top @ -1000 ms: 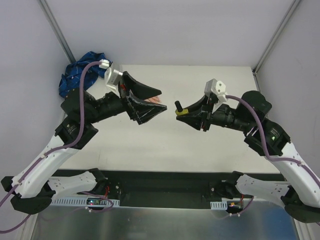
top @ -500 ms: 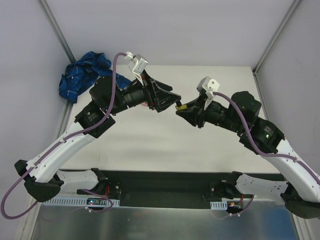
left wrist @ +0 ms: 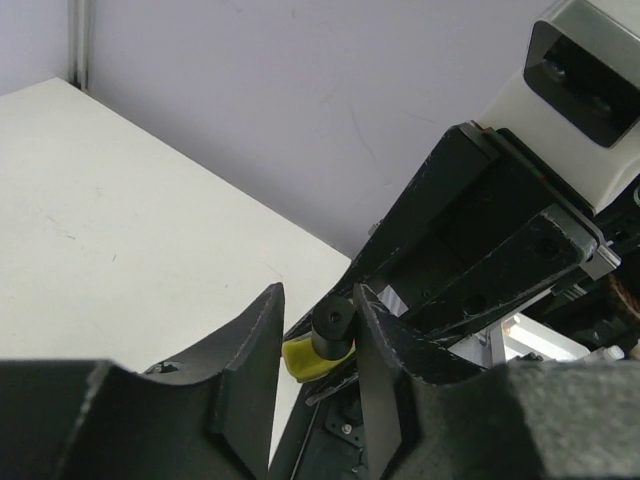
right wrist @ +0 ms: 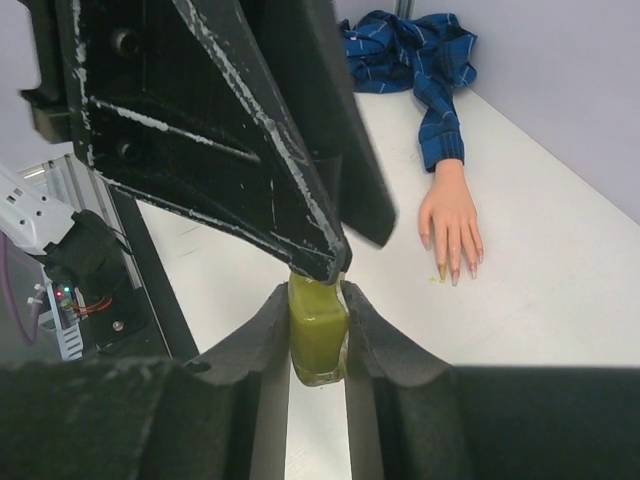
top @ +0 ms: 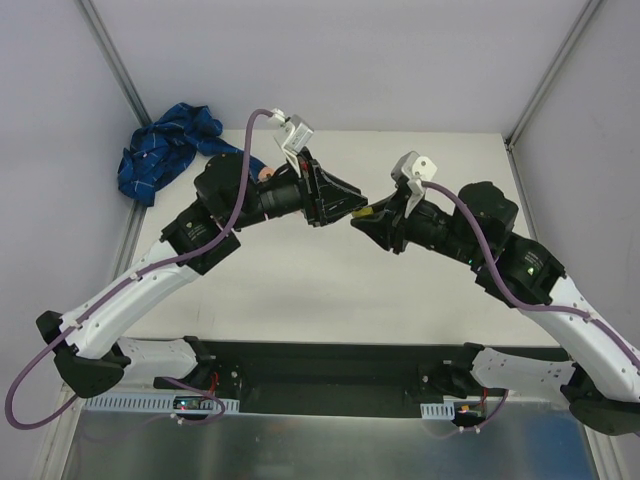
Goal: Paint the nails
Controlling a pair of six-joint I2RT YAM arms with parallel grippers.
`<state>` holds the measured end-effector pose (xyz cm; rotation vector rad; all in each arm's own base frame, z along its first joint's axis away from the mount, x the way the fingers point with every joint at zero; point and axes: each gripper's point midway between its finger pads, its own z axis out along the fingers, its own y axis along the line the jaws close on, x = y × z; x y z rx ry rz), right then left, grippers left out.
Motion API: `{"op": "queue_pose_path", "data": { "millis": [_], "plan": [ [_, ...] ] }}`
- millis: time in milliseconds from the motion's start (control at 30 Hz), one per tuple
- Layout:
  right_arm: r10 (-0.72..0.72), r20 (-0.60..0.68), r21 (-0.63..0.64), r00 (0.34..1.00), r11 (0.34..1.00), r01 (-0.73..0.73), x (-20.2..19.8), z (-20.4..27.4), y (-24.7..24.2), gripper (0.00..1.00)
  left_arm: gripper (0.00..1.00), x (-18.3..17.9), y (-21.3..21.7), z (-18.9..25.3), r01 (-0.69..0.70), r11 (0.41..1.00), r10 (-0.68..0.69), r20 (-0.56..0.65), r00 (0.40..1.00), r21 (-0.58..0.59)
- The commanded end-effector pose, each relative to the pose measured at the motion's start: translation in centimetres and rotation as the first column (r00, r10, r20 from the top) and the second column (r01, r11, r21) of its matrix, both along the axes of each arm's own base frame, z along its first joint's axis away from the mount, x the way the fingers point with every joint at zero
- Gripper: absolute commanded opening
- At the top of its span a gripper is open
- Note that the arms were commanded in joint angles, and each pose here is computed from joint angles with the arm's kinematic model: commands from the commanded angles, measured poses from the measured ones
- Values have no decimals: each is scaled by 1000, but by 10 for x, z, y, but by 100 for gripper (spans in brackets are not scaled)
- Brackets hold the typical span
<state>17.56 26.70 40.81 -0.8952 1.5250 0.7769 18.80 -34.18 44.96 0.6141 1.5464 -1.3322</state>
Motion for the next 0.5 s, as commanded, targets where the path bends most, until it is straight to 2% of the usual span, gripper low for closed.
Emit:
{"op": "queue_pose_path", "data": {
  "millis": [0, 33, 133, 167, 200, 233, 267, 300, 333, 367, 400, 467],
  "plan": [
    [-9, 61, 121, 998, 993, 2, -2, 42, -1, 0, 22, -22, -10, 11, 143, 990, -143, 28, 989, -12],
    [-8, 59, 124, 998, 992, 1, -3, 42, -1, 0, 20, -25, -11, 11, 165, 986, -164, 29, 986, -12],
    [25, 57, 142, 998, 989, -32, -10, 46, 0, 0, 0, -52, -17, 13, 343, 939, -343, 58, 938, 1],
    [102, 61, 142, 993, 984, -110, -22, 46, 5, 0, 0, -83, -15, 7, 532, 847, -532, 72, 844, 21],
    [173, 90, 148, 981, 971, -185, -33, 50, 8, 0, 0, -97, -11, 19, 614, 789, -607, 165, 777, 10],
    [269, 118, 143, 956, 948, -284, -48, 51, 12, 0, 0, -113, -7, 13, 696, 718, -688, 153, 709, 8],
    [546, 148, 135, 824, 815, -564, -95, 50, 16, 0, 0, -126, -1, 13, 759, 651, -749, 174, 639, 11],
    [680, 157, 132, 716, 704, -697, -120, 51, 13, 0, 0, -149, 16, 15, 846, 531, -823, 263, 503, 44],
    [778, 79, 184, 624, 604, -776, -143, 53, 8, 0, 0, -160, 24, 17, 865, 499, -834, 302, 462, 53],
    [853, 99, 177, 512, 491, -853, -157, 56, 6, 0, 0, -165, 30, 18, 872, 485, -834, 334, 439, 64],
    [866, 105, 179, 489, 467, -866, -163, 58, 5, 0, 0, -167, 32, 18, 876, 476, -838, 341, 425, 76],
    [848, 116, 192, 517, 492, -849, -162, 58, 5, 0, 0, -163, 30, 19, 863, 499, -833, 314, 455, 73]
  ]
}}
